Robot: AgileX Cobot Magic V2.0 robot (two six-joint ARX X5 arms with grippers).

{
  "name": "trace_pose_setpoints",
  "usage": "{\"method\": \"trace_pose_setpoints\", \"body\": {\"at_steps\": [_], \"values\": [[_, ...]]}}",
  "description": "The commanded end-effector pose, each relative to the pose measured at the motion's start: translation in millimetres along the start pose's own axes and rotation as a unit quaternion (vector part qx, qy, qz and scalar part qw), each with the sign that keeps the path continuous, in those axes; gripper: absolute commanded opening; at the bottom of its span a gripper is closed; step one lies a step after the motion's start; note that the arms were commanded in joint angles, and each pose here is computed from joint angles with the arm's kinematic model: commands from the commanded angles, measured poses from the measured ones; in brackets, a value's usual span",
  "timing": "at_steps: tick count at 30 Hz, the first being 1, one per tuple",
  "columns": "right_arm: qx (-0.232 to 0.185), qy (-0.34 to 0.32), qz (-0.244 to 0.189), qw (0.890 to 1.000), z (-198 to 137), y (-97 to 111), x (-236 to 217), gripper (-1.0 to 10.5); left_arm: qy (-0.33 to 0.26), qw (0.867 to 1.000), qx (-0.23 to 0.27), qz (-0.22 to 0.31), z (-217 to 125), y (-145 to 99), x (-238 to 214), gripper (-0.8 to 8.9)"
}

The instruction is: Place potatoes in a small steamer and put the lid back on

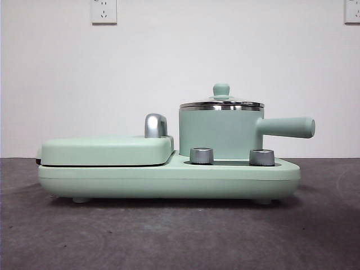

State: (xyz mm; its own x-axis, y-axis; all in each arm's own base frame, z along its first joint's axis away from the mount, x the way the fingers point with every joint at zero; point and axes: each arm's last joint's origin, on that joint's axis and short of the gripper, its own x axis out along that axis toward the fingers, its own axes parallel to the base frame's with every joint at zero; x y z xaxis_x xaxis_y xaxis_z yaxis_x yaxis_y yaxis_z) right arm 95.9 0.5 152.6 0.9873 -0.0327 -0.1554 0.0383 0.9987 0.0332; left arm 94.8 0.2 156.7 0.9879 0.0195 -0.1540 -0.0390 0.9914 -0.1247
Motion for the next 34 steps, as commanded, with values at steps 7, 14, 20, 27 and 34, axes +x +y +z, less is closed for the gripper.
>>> {"method": "trace_pose_setpoints", "body": {"at_steps": [7,14,20,27,34], "values": [[-0.03,0.005,-0.007,1.0,-2.2,-1.3,0.3,0.2,0.011,1.0,0.005,0.003,-6.7,1.0,1.9,0.19],[-0.047,0.004,-0.005,0.999,-2.0,-1.2,0.3,0.2,0.011,1.0,0.005,0.003,-6.7,1.0,1.9,0.19],[-0.047,-0.003,-0.005,0.999,-0.5,-1.0,0.3,0.2,0.011,1.0,0.005,0.003,-6.7,1.0,1.9,0.19],[-0.047,-0.003,-0.005,0.999,-0.5,-1.0,0.3,0.2,0.011,1.0,0.005,0.003,-6.7,1.0,1.9,0.19],[-0.047,-0.003,-0.005,0.999,-0.5,-1.0,0.3,0.2,0.011,1.0,0.005,0.003,-6.7,1.0,1.9,0.19]]}}
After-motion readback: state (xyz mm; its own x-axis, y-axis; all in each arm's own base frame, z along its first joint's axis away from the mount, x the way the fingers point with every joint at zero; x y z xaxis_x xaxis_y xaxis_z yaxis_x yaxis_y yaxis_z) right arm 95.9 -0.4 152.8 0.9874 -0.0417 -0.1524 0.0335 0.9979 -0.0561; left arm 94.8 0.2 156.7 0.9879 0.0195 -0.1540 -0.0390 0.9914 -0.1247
